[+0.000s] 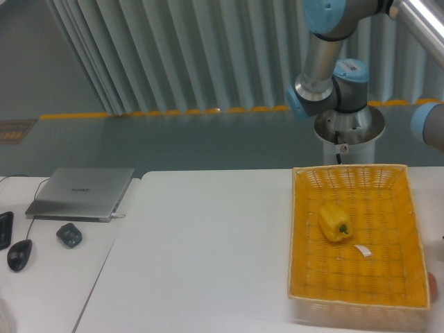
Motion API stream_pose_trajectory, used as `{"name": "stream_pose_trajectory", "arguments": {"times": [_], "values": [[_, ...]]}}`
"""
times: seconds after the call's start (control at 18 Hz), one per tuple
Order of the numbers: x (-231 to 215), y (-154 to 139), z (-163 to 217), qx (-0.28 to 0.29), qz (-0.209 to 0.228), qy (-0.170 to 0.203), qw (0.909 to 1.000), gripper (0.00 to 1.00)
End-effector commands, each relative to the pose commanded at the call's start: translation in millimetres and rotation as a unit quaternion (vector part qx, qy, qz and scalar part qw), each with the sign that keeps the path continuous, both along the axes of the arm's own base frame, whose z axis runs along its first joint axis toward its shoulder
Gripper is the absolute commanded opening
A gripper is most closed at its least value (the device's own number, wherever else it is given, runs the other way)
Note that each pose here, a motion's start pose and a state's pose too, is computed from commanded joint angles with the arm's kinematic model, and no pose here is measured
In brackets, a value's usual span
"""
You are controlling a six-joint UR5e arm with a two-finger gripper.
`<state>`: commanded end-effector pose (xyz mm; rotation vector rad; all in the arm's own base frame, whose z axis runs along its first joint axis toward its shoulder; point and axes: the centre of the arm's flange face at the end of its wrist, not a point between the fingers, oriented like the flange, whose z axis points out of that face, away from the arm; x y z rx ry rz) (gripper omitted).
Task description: Place the triangular bread on the table
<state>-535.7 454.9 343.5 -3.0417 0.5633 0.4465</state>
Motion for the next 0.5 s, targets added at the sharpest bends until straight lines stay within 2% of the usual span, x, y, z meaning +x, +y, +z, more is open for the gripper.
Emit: {"name": "stream_pose_trajectory", "arguments": {"times": [0.06,0.22,0.33,0.39,0.5], "values": [[-0.6,0.3,-1.9,0.000,0.000,-0.001,1.0000,0.40],[-1.1,0.7,-3.9,-0.001,0.000,-0.001,1.0000,0.68],[-1.1,0.7,-3.9,-0.001,0.000,-0.001,1.0000,0.94],[-1.4,0.7,-4.9,-0.002,0.000,-0.002,1.0000,0.99],[-1.5,0.7,-3.1,-0.001,0.001,0.000,1.0000,1.00]]}}
